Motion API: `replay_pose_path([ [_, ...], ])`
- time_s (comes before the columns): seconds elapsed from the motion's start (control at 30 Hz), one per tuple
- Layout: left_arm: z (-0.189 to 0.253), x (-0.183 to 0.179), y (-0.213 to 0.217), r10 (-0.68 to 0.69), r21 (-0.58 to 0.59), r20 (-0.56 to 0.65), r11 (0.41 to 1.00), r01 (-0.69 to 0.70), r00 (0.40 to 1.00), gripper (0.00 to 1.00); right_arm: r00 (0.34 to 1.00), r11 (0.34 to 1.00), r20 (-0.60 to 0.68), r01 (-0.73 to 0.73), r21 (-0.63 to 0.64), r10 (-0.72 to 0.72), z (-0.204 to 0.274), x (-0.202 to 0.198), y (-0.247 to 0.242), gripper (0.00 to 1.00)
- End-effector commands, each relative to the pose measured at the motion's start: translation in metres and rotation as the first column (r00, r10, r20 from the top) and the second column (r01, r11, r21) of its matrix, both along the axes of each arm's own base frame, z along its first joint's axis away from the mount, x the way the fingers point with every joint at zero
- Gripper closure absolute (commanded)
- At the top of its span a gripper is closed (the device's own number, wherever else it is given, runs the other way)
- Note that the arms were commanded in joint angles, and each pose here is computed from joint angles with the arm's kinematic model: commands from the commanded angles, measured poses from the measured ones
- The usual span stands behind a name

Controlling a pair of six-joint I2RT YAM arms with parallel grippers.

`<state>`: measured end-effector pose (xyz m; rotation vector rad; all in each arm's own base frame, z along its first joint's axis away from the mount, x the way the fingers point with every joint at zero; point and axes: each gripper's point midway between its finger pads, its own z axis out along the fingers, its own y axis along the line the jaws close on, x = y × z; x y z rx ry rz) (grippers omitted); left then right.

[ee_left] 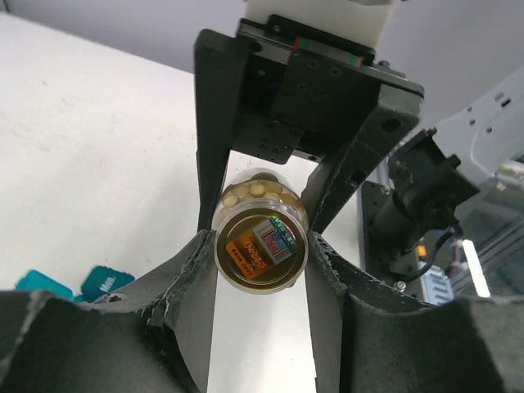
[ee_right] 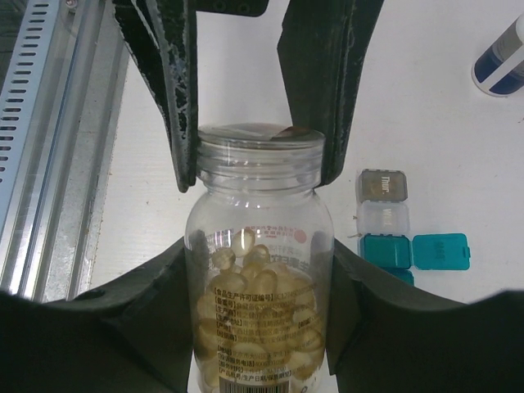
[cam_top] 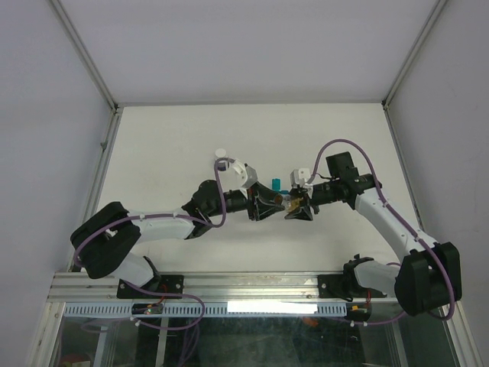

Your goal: Sort the pills into containers

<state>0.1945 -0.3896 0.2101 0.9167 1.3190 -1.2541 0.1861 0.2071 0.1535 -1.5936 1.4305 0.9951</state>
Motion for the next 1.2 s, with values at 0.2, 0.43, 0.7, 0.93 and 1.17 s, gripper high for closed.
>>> replay_pose_path([
  [0.2, 0.052, 0.031, 0.017, 0.236, -0.165, -0.466, 0.924, -0.346, 0.852, 1.0, 1.0, 0.999, -0.007, 0.012, 0.034, -0.011, 0.013, 0.008, 0.004, 1.0],
  [0.43, 0.057, 0.034, 0.017, 0.255, -0.144, -0.55, 0.909, -0.391, 0.795, 0.7, 1.0, 0.999, -0.02, 0.013, 0.041, -0.012, 0.012, 0.008, 0.004, 1.0],
  [0.7, 0.059, 0.023, 0.027, 0.237, -0.173, -0.498, 0.915, -0.363, 0.834, 0.05, 1.0, 0.998, -0.016, 0.011, 0.055, -0.01, 0.017, 0.006, 0.003, 1.0],
  [0.93, 0.054, 0.001, 0.054, 0.256, -0.164, -0.352, 0.93, -0.329, 0.9, 0.01, 1.0, 0.998, -0.01, 0.005, 0.067, -0.005, 0.021, 0.004, 0.003, 1.0],
  [1.17, 0.045, -0.009, 0.075, 0.288, -0.158, -0.216, 0.933, -0.325, 0.933, 0.01, 1.0, 0.998, -0.01, 0.002, 0.07, -0.002, 0.022, 0.003, 0.003, 1.0],
])
